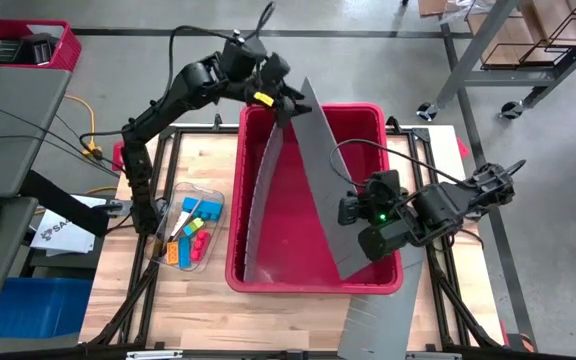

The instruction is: Sort Items/Unsort Items

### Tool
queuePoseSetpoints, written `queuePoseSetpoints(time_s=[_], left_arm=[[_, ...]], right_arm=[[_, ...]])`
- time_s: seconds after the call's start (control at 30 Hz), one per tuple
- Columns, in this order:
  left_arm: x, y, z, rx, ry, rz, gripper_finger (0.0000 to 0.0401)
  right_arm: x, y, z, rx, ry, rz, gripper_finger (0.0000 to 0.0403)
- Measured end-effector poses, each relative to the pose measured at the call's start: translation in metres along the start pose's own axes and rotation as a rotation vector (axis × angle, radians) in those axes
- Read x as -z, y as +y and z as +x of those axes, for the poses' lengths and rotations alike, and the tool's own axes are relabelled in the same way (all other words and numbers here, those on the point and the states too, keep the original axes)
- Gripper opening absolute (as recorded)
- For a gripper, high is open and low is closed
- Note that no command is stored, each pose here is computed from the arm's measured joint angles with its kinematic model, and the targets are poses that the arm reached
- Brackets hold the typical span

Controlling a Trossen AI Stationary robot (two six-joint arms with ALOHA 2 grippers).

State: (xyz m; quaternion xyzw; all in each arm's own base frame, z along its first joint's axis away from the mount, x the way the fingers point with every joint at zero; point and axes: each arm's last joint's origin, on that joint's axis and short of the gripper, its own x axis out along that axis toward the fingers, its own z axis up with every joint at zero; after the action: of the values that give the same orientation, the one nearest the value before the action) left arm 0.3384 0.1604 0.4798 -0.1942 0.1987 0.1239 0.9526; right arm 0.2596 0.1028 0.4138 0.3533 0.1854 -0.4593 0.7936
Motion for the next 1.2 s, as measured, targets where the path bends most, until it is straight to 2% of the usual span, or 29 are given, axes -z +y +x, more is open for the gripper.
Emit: queuePoseSetpoints(time_s=[0.13, 0.2, 0.4, 0.57, 0.7, 0.83, 0.97, 1.07, 1.2], left_arm=[[-0.003, 0.019, -0.003, 0.092, 0.037, -0.291, 0.0255], [-0.003, 0.026, -0.005, 0.107, 0.062, -0.400, 0.0255], [0.002, 0.036, -0.004, 0.010, 0.091, -0.560, 0.0255], [0.008, 0.038, 0.003, -0.023, 0.134, -0.554, 0.0255], [0.006, 0.036, -0.003, -0.013, 0.115, -0.495, 0.0255], [0.005, 0.044, -0.010, -0.038, 0.118, -0.432, 0.0255], [0.018, 0.059, -0.018, -0.116, 0.241, -0.437, 0.0255], [0.027, 0.067, -0.027, -0.165, 0.341, -0.391, 0.0255], [0.032, 0.073, -0.044, -0.235, 0.394, -0.319, 0.0255]], right_arm=[[0.007, 0.007, 0.013, 0.041, 0.012, -0.063, 0.0001], [0.010, 0.009, 0.018, 0.062, 0.014, -0.075, 0.0001], [0.015, 0.015, 0.031, 0.090, 0.005, -0.113, 0.0001], [0.009, 0.021, 0.018, 0.017, -0.010, -0.133, 0.0000], [-0.001, 0.021, -0.007, -0.046, 0.001, -0.144, 0.0000], [-0.004, 0.022, -0.025, -0.110, 0.053, -0.149, 0.0000], [-0.008, 0.022, -0.033, -0.145, 0.077, -0.177, 0.0000], [-0.015, 0.020, -0.037, -0.160, 0.072, -0.218, 0.0000], [-0.033, 0.013, -0.045, -0.185, 0.024, -0.249, 0.0000]])
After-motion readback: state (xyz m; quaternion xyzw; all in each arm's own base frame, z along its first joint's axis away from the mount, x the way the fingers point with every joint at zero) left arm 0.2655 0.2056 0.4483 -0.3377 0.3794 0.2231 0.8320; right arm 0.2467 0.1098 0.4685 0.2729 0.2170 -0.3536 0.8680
